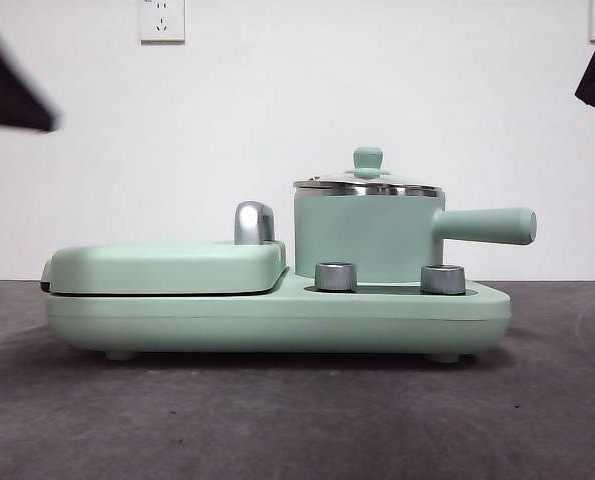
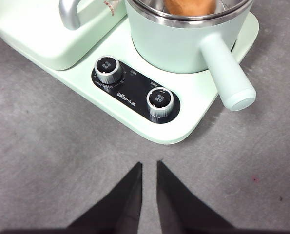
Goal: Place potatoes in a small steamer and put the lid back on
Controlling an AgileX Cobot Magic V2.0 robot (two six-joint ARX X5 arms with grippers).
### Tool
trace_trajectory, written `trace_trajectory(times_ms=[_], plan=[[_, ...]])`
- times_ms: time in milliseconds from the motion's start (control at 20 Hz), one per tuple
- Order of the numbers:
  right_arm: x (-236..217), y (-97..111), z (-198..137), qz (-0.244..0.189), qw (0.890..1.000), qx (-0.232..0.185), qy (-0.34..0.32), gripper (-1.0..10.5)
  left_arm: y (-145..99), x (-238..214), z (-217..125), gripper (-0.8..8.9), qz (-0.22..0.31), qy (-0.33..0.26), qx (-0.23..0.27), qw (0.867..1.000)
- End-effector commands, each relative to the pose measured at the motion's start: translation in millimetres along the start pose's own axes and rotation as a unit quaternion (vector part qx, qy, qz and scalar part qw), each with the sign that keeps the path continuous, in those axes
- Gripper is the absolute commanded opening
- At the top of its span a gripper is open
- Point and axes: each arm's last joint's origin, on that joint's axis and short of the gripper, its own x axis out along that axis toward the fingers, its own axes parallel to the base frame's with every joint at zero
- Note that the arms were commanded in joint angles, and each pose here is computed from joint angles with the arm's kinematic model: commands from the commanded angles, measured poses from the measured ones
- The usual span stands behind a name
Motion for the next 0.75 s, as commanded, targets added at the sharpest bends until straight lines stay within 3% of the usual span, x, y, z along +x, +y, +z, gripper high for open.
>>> trace_trajectory(times_ms=[50, 300, 450, 750], plan=[[-0.1, 0.6, 2.4, 0.003, 1.0, -0.002, -0.005, 0.4, 18.3, -17.2, -34.4, 0.06, 0.085, -0.044, 0.004, 0.995], [-0.1, 0.6, 2.4, 0.003, 1.0, -0.002, -0.005, 0.4, 32.8, -43.2, -61.7, 0.06, 0.217, -0.056, 0.008, 0.975], [-0.1, 0.6, 2.4, 0.003, 1.0, -0.002, -0.006, 0.4, 36.7, -39.3, -72.7, 0.06, 0.223, -0.063, 0.025, 0.973], [-0.2, 0.6, 2.8, 0.002, 1.0, -0.003, -0.008, 0.4, 39.8, -34.3, -81.5, 0.06, 0.22, -0.066, 0.008, 0.973]])
